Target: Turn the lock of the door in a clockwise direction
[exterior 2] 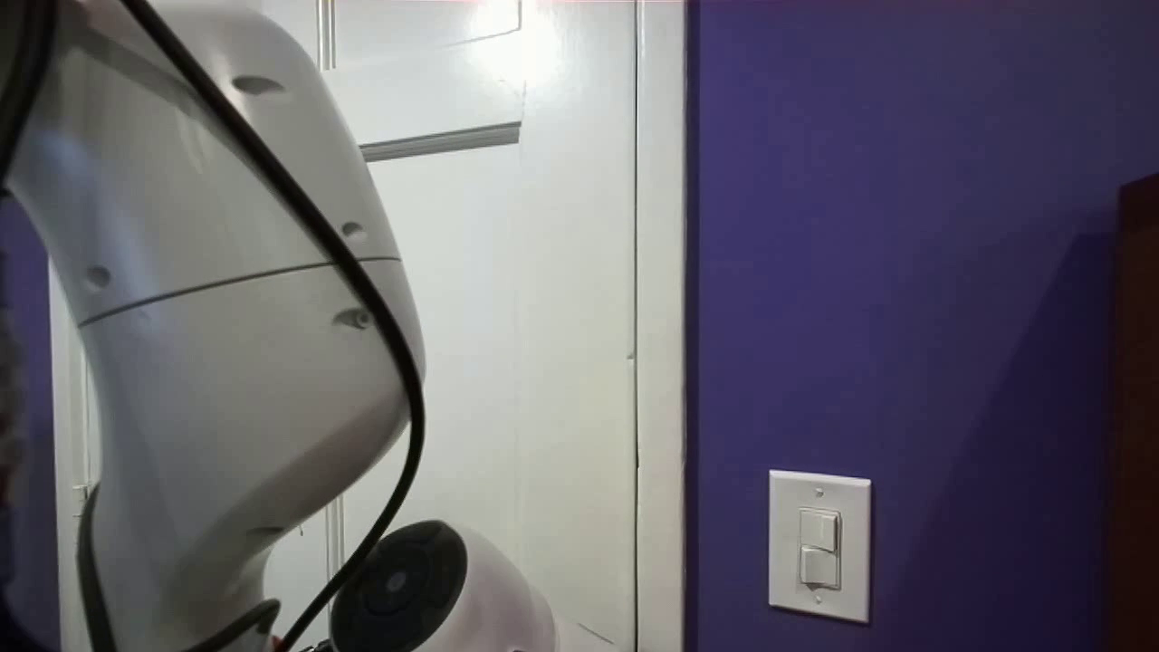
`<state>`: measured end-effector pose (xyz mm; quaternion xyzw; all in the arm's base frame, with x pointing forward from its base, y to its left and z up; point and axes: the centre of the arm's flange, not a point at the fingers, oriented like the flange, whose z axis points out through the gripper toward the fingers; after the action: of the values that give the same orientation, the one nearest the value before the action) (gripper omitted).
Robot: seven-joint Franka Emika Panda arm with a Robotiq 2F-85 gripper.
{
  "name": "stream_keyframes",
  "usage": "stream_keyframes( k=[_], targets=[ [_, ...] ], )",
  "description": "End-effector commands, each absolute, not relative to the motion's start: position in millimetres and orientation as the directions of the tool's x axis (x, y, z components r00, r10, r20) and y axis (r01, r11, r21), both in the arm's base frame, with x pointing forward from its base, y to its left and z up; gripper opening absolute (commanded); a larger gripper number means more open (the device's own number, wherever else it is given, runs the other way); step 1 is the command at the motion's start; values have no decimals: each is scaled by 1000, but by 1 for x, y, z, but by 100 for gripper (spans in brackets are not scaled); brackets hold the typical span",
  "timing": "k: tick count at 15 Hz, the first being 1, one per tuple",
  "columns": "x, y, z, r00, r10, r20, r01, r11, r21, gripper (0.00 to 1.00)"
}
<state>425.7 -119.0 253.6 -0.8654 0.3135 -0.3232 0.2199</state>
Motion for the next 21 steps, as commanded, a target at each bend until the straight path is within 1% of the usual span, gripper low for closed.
stream_keyframes(
  k=[1, 7, 13, 17, 21],
  targets=[
    [436, -126, 263, 560, -748, 355, -410, -624, -666, 3],
    [434, -127, 265, 527, -799, 290, -438, -548, -712, 3],
    [432, -132, 264, 493, -850, 186, -456, -435, -776, 3],
    [432, -131, 265, 482, -859, 172, -464, -417, -781, 3],
    [431, -132, 266, 467, -875, 128, -465, -366, -806, 3]
  ],
)
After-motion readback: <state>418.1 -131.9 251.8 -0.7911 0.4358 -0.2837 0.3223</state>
